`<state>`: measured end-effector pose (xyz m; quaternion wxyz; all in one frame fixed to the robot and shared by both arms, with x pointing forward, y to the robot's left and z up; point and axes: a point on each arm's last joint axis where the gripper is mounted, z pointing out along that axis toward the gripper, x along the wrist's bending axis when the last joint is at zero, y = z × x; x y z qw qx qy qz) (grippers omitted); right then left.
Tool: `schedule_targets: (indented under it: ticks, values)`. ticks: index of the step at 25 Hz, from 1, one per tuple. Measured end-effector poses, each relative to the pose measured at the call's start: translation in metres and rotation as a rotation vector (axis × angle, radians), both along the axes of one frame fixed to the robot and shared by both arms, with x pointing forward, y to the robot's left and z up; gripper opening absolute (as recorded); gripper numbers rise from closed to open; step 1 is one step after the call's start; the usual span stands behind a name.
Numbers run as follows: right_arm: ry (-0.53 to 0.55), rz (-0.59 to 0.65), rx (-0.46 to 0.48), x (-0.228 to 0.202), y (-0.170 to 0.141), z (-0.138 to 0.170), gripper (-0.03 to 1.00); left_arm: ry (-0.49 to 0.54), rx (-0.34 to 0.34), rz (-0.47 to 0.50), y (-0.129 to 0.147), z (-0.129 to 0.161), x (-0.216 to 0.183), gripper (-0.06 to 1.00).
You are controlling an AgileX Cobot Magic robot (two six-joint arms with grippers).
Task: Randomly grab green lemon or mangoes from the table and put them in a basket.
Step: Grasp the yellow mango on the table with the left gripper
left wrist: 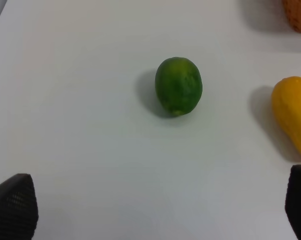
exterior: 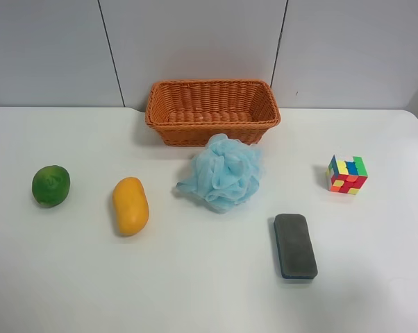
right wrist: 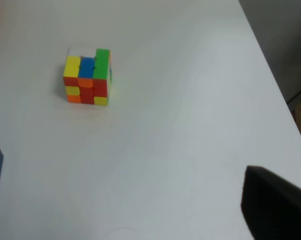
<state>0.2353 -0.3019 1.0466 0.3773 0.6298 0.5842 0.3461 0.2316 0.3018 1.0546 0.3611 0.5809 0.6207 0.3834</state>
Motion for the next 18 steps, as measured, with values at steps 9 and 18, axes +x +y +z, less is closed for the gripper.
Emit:
schedule_targets:
  ticks: [9,18]
  values:
    - [0.000,0.000,0.000,0.0000,0.0000,0.0000,0.99,0.000,0.000,0.000,0.0000,0.0000,0.0000,1.00]
    - [0.000,0.000,0.000,0.0000,0.0000,0.0000,0.99,0.000,0.000,0.000,0.0000,0.0000,0.0000,1.00]
